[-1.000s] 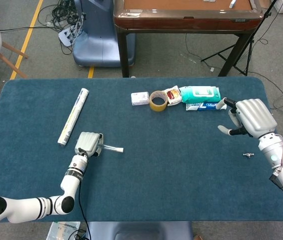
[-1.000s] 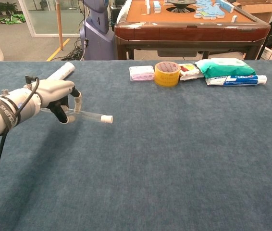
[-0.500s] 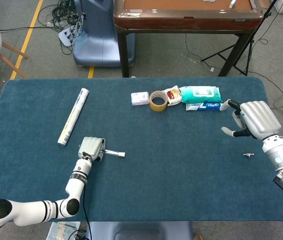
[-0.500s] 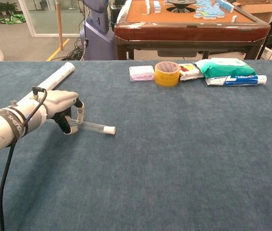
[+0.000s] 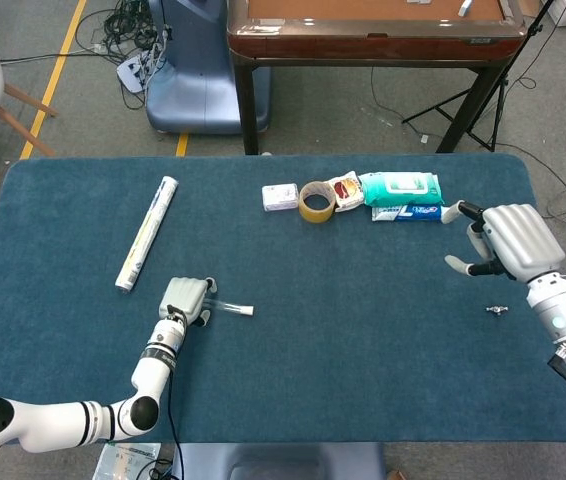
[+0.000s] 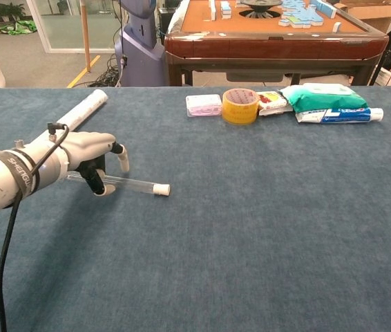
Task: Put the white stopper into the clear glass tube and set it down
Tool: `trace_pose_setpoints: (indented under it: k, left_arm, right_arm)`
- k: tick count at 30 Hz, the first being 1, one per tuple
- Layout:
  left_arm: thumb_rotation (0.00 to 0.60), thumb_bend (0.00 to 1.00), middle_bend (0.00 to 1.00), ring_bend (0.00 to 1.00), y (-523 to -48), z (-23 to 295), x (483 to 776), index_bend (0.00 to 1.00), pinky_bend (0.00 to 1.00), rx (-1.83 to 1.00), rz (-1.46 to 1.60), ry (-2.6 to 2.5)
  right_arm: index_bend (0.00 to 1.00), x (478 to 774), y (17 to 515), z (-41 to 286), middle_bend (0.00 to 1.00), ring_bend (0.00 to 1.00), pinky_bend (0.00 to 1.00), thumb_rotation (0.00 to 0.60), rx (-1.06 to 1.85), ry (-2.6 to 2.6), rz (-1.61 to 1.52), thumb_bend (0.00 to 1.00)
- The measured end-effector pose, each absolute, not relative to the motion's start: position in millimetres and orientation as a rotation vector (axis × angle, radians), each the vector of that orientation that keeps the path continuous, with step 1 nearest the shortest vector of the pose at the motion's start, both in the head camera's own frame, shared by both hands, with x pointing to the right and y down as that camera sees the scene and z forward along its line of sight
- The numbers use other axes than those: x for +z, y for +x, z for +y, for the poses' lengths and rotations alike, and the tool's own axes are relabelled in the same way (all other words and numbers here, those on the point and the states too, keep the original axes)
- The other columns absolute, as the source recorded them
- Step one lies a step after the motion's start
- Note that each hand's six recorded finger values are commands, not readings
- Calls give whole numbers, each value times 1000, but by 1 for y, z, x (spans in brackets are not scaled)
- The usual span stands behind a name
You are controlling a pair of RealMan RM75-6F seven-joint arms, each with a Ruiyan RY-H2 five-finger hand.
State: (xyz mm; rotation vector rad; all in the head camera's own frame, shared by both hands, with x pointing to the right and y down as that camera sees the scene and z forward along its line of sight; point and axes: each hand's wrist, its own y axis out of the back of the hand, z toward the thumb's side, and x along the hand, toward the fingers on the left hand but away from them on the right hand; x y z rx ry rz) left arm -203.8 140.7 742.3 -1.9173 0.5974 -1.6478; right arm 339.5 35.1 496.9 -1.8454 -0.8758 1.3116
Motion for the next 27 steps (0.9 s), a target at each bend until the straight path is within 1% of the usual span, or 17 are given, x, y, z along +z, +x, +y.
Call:
trace_pose_setpoints:
  k: [2, 7, 9, 12, 15, 17, 19, 23, 27]
  left_arm:
    - [600, 354, 990, 978, -203, 139, 738, 215, 1000, -1638, 608, -1927]
    - [600, 354, 972, 960, -201, 131, 718, 206, 1000, -1585, 678, -1964]
    - [600, 354, 936, 928, -204, 125, 705, 207, 993, -1553, 713, -1974]
    - [600, 354, 839, 823, -214, 116, 685, 212, 955, -1512, 758, -1971]
    - [600, 354, 741, 701, -233, 108, 664, 224, 897, -1476, 808, -1943]
    - [600, 354, 642, 618, -248, 104, 652, 228, 827, -1460, 840, -1912]
    - [600, 354, 580, 568, -268, 103, 640, 231, 764, -1449, 885, -1874]
    - [600, 354, 482, 464, -311, 109, 621, 240, 604, -1453, 965, -1801]
    - [600, 354, 423, 399, -356, 124, 604, 240, 517, -1481, 1027, -1735]
  right_arm:
    - [370, 496, 341, 36, 856, 896, 837, 600, 1311, -1843, -880, 198]
    - [370, 492, 347, 37, 856, 892, 837, 600, 1322, -1829, -893, 198]
    - [370, 492, 352, 40, 845, 870, 837, 600, 1340, -1822, -893, 198]
    - [370, 496, 363, 46, 789, 803, 830, 600, 1388, -1817, -892, 198]
    - [370, 501, 377, 54, 708, 728, 802, 600, 1449, -1807, -897, 199]
    - [370, 505, 388, 61, 649, 674, 758, 600, 1488, -1795, -905, 200]
    - [370, 508, 397, 67, 580, 599, 692, 600, 1515, -1783, -915, 204]
    - [368, 515, 419, 83, 489, 480, 599, 600, 1570, -1738, -950, 254]
    - [326, 523, 441, 102, 412, 377, 521, 600, 1612, -1698, -983, 271]
